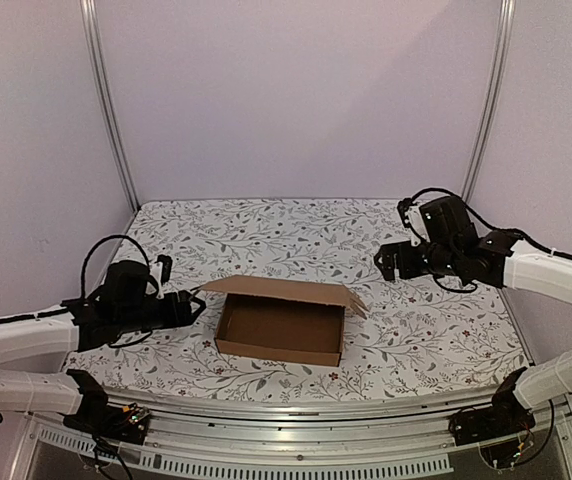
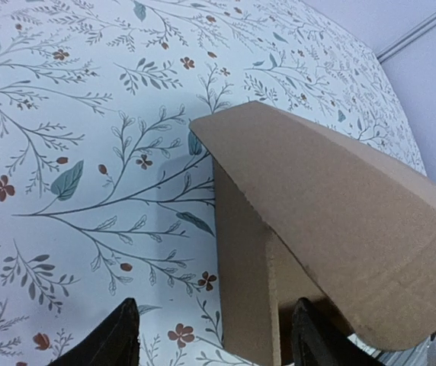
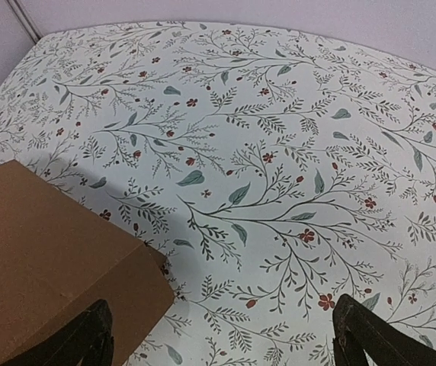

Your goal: Fold the paper box

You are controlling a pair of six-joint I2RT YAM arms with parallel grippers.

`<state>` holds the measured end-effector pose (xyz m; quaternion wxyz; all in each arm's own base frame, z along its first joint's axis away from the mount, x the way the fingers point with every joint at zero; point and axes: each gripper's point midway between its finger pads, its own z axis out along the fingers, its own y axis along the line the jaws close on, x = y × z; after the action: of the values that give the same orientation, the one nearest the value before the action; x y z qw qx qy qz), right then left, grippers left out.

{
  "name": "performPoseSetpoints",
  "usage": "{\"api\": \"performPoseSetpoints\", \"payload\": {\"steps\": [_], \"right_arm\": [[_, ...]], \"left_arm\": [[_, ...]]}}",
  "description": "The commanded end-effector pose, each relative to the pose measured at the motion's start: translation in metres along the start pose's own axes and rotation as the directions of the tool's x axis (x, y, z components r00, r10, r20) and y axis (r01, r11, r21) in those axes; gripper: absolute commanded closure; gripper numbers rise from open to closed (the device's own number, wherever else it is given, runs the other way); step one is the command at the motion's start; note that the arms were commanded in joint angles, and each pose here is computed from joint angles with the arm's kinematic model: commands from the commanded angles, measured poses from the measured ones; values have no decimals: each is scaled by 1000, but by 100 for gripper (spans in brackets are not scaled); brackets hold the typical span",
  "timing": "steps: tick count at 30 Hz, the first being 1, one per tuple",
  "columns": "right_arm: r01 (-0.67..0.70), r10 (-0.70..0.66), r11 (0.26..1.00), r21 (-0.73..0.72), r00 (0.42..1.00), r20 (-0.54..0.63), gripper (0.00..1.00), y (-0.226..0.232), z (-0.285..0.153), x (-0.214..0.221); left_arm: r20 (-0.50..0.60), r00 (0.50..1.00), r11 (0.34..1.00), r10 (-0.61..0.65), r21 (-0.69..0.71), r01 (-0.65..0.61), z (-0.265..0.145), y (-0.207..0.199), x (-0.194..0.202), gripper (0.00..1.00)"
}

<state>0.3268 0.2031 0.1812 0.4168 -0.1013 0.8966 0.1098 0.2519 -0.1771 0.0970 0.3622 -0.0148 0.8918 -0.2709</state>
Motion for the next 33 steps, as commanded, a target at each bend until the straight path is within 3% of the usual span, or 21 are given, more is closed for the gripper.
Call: {"api": "performPoseSetpoints", "payload": {"steps": [1, 11, 20, 27, 33], "right_arm": [[54, -62, 990, -134, 996, -62, 1, 13, -17, 26], [78, -110, 940, -331, 991, -79, 1, 37, -50, 45], [99, -179, 927, -362, 964, -196, 1, 41, -49, 90], [231, -276, 888, -397, 959, -58, 1, 70, -53, 89], [356, -353, 874, -331, 933, 72, 1, 72, -43, 69]], "left_arm": [[-41, 997, 997, 64, -42, -65, -4, 5, 5, 29], [20, 972, 970, 236, -67, -234, -11, -2, -21, 25], [90, 964, 967, 252, -66, -247, -12, -9, -37, 26], [113, 956, 962, 270, -9, -271, -11, -23, -43, 26], [137, 948, 957, 288, 0, -291, -13, -31, -53, 26]]}}
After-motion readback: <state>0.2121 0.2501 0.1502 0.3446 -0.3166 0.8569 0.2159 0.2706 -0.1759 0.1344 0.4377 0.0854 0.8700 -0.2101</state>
